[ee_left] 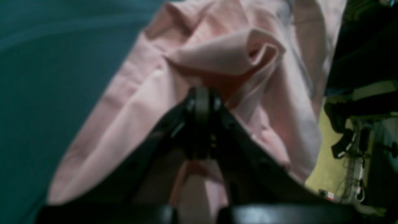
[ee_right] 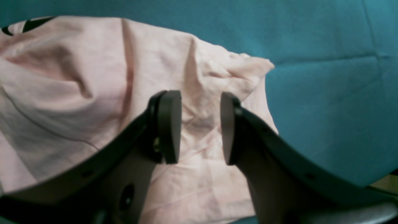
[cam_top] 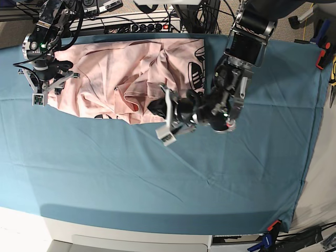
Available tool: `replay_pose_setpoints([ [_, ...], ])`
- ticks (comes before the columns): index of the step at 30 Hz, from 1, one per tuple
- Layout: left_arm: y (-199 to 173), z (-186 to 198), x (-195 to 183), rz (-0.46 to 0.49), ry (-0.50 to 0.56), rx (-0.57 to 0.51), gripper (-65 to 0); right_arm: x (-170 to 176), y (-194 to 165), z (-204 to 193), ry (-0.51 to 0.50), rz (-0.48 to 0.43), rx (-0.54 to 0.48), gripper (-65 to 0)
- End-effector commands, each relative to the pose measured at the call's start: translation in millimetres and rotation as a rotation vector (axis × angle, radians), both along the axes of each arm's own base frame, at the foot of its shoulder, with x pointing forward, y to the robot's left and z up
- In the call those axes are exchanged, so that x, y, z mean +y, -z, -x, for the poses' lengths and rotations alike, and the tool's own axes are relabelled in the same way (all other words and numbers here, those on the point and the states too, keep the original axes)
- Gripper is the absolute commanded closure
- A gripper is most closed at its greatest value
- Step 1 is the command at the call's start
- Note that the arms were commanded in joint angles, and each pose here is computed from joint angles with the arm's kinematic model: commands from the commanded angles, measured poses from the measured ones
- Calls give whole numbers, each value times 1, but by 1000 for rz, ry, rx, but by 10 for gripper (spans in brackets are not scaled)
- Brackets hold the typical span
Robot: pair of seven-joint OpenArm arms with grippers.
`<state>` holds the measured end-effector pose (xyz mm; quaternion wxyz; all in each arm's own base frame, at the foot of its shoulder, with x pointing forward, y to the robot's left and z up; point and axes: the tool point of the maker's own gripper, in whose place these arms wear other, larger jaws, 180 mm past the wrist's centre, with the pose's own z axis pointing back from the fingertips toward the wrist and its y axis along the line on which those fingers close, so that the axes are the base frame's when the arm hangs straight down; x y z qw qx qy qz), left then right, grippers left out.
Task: Fold the T-shirt properly
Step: 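Lower the folded end onto the shirt, open the left gripper, lift away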
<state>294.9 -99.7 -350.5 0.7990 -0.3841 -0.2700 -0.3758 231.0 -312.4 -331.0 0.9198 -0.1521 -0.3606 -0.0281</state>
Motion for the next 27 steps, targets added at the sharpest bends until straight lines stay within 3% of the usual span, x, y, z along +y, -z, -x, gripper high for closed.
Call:
replay_pose_setpoints([
  [1,-17,-9,-9,37,3,-51,0,-4,-12,-7,-5,21,-45,-217],
  [4,-19,-5,-22,38,26,-75,0,-4,-12,-7,-5,21,-45,-217],
  [12,-56,-4,-66,181,30,-103,0,-4,-12,-7,-6,21,-47,-217],
  [15,-62,-6,-68,193,35,-104,0,-4,-12,-7,-6,21,-47,-217],
  [18,-58,-27,-44,129,-22,-86,0,-4,-12,-7,-5,21,-46,-217],
  [23,-36,-62,30,-24,-182,-48,0,-4,-12,-7,-6,22,-48,-217],
  [27,-2,-54,73,-154,-238,26,0,-4,-13,-8,-7,22,-53,-217],
])
